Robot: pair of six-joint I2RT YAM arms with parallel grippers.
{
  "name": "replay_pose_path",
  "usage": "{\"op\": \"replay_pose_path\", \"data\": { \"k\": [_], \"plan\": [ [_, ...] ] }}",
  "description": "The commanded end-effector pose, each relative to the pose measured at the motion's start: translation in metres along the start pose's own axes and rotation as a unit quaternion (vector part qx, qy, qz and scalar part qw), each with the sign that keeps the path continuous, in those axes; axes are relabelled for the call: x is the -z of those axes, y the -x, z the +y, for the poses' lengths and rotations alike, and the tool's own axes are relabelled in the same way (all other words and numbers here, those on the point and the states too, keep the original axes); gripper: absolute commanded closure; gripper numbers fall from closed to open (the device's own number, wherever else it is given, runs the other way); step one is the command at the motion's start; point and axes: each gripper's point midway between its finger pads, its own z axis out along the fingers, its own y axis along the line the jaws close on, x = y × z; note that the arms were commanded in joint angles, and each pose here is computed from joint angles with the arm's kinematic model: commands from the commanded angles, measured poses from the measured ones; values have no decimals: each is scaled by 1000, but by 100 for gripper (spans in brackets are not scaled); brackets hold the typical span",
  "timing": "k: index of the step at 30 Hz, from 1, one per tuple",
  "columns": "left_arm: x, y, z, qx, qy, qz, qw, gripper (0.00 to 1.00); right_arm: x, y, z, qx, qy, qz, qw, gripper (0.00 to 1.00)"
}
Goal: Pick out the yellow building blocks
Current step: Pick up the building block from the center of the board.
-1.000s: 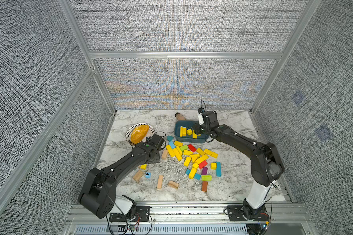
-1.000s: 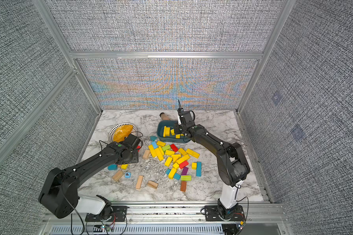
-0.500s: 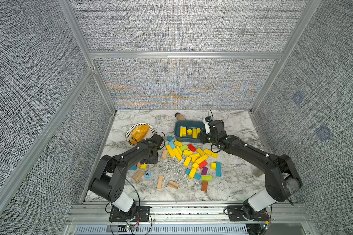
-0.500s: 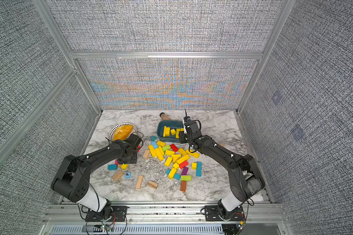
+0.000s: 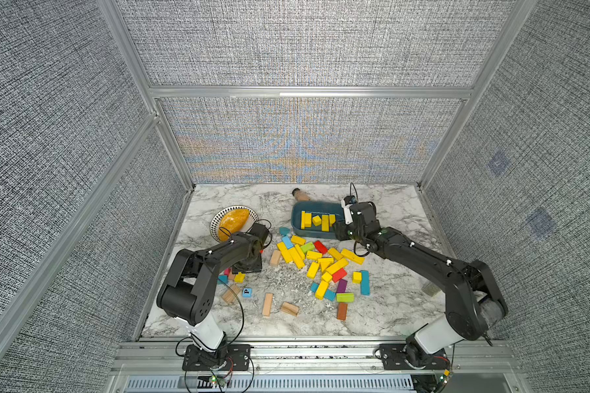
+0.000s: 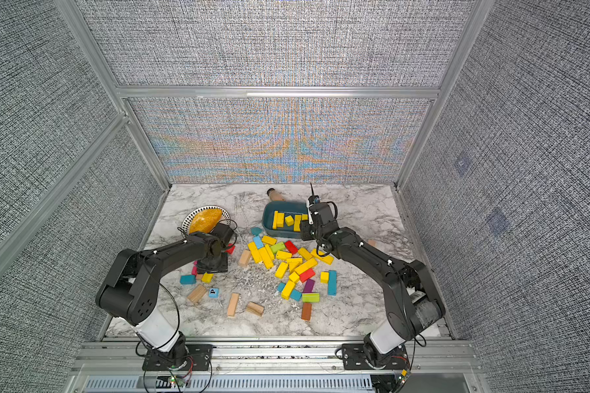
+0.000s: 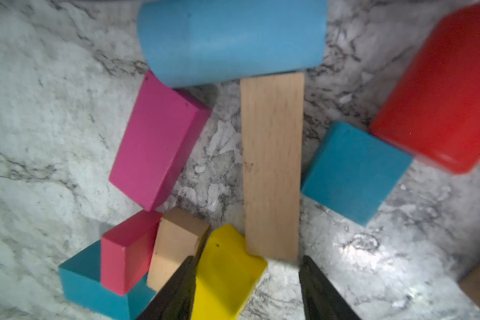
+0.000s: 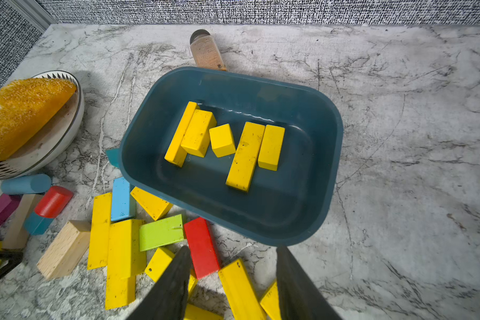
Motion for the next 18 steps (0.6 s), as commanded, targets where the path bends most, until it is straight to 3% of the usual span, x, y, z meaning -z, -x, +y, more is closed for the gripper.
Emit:
{"op": "replay_pose_path", "data": {
  "k": [1, 8, 18],
  "plan": [
    [-2, -9, -4, 7, -21, 16, 1000, 40, 3, 5, 1, -3, 1, -11, 1000, 48],
    [-1, -19, -2, 13, -35, 26, 999, 43, 4, 5, 1, -3, 2, -11, 1000, 48],
    [-4, -30, -6, 13, -51, 45, 998, 68, 5, 4, 1, -4, 2, -10, 1000, 49]
  ]
}}
